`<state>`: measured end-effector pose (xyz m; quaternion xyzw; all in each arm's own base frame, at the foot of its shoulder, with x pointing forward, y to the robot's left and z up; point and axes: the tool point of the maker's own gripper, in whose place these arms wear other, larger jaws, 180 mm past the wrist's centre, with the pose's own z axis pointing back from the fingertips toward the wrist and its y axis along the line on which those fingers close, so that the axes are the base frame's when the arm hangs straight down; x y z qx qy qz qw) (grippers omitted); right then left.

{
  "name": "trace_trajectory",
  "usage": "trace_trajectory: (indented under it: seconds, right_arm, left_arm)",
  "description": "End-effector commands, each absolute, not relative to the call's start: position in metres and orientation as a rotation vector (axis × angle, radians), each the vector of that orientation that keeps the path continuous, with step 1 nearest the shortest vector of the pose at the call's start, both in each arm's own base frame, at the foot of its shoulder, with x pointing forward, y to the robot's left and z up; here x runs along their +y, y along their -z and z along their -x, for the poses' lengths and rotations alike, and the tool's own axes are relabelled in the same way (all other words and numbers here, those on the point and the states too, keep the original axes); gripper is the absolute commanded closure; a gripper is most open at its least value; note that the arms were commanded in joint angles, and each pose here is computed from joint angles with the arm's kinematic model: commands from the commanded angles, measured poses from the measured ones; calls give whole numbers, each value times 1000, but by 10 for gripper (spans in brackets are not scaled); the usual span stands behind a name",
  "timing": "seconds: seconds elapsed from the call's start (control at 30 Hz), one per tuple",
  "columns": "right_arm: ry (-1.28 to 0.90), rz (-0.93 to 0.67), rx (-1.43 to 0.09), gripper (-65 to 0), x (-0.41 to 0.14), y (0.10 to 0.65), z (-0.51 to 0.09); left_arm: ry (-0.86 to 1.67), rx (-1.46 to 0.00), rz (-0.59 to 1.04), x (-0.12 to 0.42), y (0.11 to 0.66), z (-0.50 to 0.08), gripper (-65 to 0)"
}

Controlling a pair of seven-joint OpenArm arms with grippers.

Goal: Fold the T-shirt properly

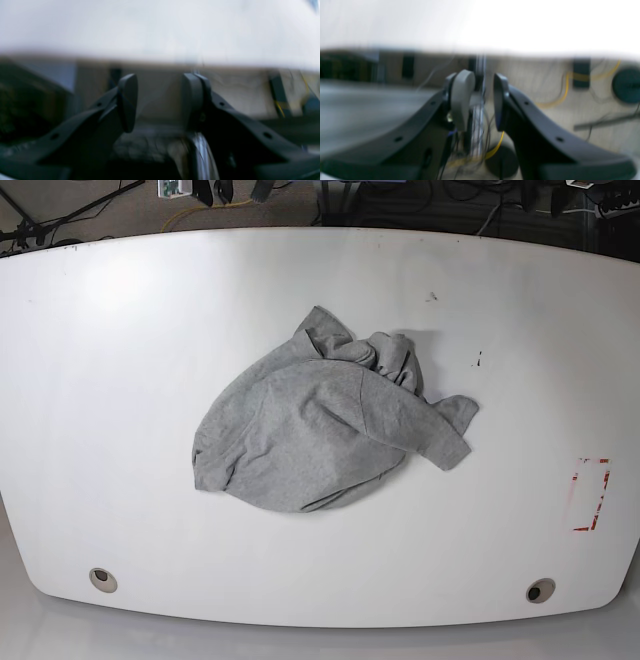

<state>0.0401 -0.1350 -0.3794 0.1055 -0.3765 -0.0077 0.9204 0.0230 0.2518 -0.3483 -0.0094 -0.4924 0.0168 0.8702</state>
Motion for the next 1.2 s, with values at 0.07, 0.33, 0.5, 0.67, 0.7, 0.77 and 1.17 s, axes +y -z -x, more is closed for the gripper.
trace_trajectory:
  seconds: [0.07, 0.33, 0.5, 0.67, 0.7, 0.77, 1.17]
  right_arm:
    - [4, -206, -881, -159, -141, 367, -72]
    - [-88, -222, -1045, -165, -139, 349, -137]
    - [-199, -250, -1079, -166, -127, 342, -175]
    - [-332, -281, -1042, -166, -104, 343, -207]
    - [-364, -289, -1042, -166, -99, 341, -213]
    - [-422, -304, -1037, -168, -88, 339, -221]
    - [-723, -408, -1045, -401, -10, 315, -250]
  left_arm:
    - [-37, -1063, 20, 250, 335, -27, -261]
    - [-40, -1139, 41, 242, 333, -54, -456]
    - [-53, -1111, 39, 239, 341, -66, -456]
    - [-47, -1065, 44, 238, 349, -79, -404]
    - [-46, -1072, 45, 237, 348, -82, -399]
    - [-47, -1084, 46, 237, 347, -86, -401]
    - [-35, -1152, 46, 237, 341, -112, -403]
